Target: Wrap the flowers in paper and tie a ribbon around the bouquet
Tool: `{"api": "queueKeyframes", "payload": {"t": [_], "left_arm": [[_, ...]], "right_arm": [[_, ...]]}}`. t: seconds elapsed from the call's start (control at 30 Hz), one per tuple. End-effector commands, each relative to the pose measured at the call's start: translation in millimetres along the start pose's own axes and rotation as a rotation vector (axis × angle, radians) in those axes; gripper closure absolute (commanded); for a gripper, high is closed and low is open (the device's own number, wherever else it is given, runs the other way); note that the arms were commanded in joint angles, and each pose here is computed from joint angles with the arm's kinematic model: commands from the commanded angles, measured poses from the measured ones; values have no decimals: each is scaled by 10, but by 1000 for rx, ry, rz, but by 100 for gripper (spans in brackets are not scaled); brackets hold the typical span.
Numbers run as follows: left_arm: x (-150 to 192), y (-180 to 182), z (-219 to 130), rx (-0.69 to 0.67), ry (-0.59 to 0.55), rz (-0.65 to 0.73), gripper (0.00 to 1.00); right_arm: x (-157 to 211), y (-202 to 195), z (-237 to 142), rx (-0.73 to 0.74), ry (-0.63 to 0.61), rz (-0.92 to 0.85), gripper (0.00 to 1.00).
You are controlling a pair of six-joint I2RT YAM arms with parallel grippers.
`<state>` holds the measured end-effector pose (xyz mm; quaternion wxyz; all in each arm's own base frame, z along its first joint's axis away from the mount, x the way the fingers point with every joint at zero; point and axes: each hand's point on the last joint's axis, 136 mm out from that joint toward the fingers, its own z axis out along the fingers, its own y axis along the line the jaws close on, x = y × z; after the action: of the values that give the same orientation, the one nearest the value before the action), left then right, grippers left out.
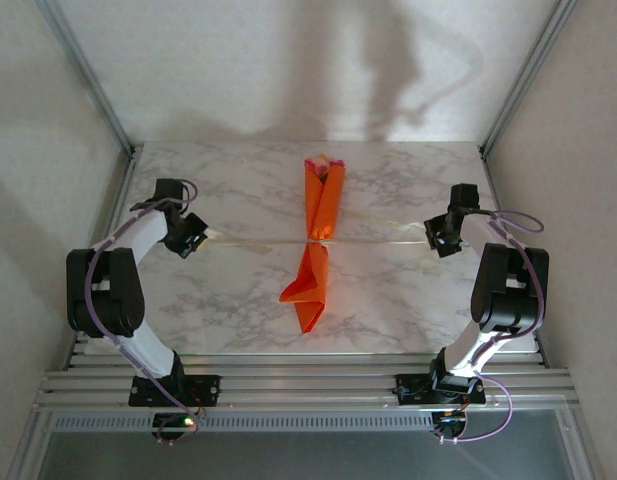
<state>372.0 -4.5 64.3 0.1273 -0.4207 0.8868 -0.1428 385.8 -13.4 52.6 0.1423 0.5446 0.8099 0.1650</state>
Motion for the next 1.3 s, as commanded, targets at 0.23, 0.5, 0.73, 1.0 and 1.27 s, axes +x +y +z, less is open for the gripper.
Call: {"api": "queueKeyframes", "payload": {"t": [0.23, 0.5, 0.73, 1.0, 1.27], "left_arm": [[349, -258, -30, 50, 16, -78, 54], [1112, -965, -355, 416, 181, -345, 38], [1717, -1687, -42, 538, 396, -490, 36], [1779, -1522, 388, 440, 386, -551, 39], [1680, -1517, 628, 420, 370, -553, 77]], "right_arm": [[205, -30, 46, 54, 83, 37, 65], [849, 251, -293, -13, 115, 11, 48], [1905, 675, -90, -83, 314, 59, 44], [2046, 788, 127, -78, 324, 108, 43], [2078, 732, 322, -41, 327, 104, 67]]}}
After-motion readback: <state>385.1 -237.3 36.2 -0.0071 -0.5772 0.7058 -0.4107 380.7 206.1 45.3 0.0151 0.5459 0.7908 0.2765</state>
